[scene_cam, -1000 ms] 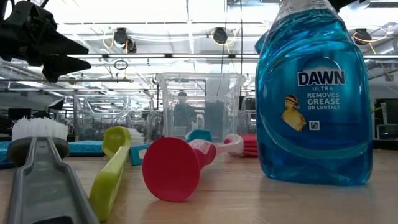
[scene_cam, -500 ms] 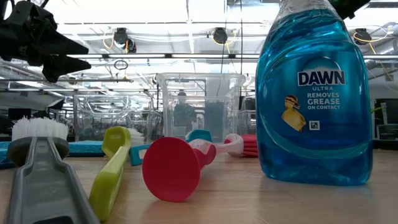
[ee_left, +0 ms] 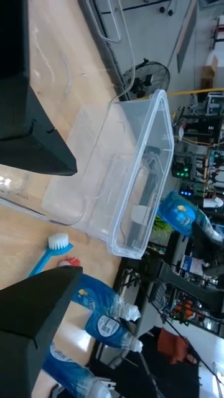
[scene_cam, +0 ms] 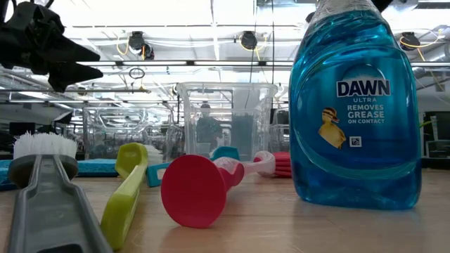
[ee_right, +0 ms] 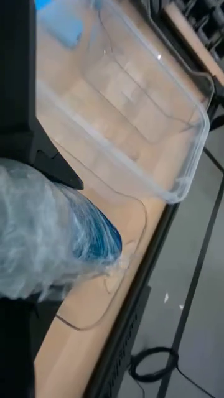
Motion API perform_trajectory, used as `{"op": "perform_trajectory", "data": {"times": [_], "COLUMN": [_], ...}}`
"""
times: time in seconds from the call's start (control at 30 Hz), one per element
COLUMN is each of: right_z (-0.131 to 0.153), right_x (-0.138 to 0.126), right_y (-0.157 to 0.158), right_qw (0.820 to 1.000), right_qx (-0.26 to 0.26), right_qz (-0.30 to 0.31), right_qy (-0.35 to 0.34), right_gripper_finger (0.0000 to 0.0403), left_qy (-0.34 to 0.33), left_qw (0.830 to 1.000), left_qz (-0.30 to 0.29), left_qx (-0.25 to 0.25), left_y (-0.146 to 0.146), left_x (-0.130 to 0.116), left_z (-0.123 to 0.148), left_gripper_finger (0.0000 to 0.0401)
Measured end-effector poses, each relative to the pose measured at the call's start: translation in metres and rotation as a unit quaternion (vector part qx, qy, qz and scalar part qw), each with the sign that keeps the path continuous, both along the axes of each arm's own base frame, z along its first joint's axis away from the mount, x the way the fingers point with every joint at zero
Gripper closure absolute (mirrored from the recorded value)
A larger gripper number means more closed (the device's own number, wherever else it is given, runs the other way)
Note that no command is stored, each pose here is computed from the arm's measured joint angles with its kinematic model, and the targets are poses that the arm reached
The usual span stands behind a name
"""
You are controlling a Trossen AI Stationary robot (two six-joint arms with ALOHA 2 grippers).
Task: Pick & Place Kitchen Sink Supplies
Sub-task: Put the blue dishwashing liquid bottle into the right transparent bin
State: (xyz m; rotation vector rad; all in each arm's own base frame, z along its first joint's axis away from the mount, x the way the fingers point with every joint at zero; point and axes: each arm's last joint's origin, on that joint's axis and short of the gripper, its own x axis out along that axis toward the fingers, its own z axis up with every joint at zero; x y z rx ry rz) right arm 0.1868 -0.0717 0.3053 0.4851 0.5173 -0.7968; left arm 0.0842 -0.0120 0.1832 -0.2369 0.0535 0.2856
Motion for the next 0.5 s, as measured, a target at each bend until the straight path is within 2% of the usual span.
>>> {"op": "perform_trajectory", "data": {"times": [0.3,0.5], "right_z": [-0.018,-0.029], "right_x": [0.010,0.018], "right_y": [-0.017,-0.026], "right_qw": [0.997,0.995], "right_qx": [0.034,0.045], "right_qz": [-0.008,-0.020], "right_qy": [0.065,0.090], "right_gripper_finger": [0.0253,0.0246], "left_qy": [0.015,0.015], "left_qw": [0.999,0.998], "left_qz": [-0.004,-0.005], "left_qx": [0.052,0.053], "left_y": [0.000,0.000], "left_x": [0.000,0.000], "left_z": [0.000,0.000], "left_gripper_finger": [0.0148,0.0148]}}
